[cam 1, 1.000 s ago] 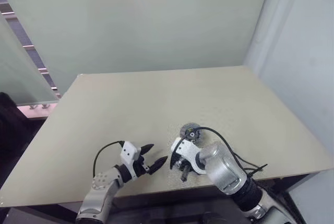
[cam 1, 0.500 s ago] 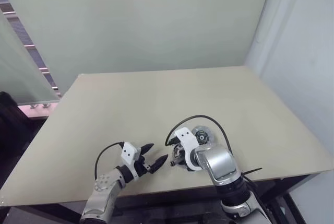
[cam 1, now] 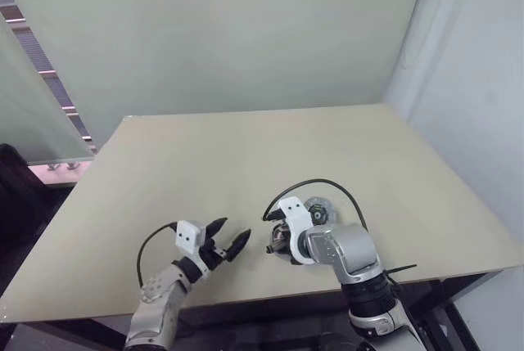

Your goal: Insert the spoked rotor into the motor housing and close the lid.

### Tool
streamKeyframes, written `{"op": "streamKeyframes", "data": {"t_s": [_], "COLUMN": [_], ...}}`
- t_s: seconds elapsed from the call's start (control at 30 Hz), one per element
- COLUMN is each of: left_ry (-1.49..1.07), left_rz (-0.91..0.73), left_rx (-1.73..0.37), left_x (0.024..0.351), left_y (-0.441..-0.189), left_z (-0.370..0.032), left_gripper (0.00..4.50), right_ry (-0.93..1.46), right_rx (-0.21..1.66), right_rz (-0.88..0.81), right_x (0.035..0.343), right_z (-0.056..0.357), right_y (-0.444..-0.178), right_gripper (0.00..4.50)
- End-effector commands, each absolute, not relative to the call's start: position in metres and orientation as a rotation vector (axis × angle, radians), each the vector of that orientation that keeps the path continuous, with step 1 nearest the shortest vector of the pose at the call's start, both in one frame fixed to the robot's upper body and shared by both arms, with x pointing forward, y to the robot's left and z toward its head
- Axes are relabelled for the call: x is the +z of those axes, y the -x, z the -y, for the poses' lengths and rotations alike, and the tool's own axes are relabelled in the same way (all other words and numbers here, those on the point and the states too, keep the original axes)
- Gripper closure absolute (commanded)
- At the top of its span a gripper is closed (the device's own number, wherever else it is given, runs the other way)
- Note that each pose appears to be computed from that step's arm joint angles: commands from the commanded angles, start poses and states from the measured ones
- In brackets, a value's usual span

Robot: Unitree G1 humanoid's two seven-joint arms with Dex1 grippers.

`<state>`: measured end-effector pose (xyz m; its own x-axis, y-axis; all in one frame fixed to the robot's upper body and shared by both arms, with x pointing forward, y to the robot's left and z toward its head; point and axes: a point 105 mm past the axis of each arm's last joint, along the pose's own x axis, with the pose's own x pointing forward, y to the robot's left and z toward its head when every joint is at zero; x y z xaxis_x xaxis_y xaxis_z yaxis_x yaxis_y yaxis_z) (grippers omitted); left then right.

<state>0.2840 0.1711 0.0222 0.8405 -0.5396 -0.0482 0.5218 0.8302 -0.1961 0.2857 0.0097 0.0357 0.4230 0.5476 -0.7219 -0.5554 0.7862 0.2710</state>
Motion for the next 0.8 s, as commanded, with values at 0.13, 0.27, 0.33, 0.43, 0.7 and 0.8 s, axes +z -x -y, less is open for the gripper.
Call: {"op": "streamKeyframes", "data": {"t_s": [0.13, 0.27, 0.33, 0.43, 0.7, 0.8], "left_ry": [0.175, 0.165, 0.159, 0.152, 0.128, 0.124], "left_rz": [-0.070, -0.075, -0.077, -0.080, -0.092, -0.094], "left_rx": [-0.554, -0.562, -0.568, -0.580, -0.609, -0.615], "left_x": [0.031, 0.031, 0.031, 0.030, 0.029, 0.029], "left_y": [-0.285, -0.284, -0.284, -0.284, -0.285, -0.286], "left_z": [-0.176, -0.175, -0.173, -0.171, -0.168, -0.167], "left_gripper": [0.00, 0.00, 0.00, 0.00, 0.00, 0.00], "right_ry": [-0.079, -0.071, -0.062, -0.048, 0.014, 0.030], "right_rx": [0.699, 0.702, 0.707, 0.726, 0.754, 0.763], "right_rz": [-0.878, -0.862, -0.851, -0.845, -0.808, -0.790], "right_x": [0.040, 0.042, 0.043, 0.045, 0.047, 0.050], "right_z": [-0.028, -0.028, -0.029, -0.030, -0.032, -0.032], "right_y": [-0.285, -0.288, -0.288, -0.287, -0.287, -0.287], "right_gripper": [4.41, 4.41, 4.41, 4.41, 1.62, 0.49]}}
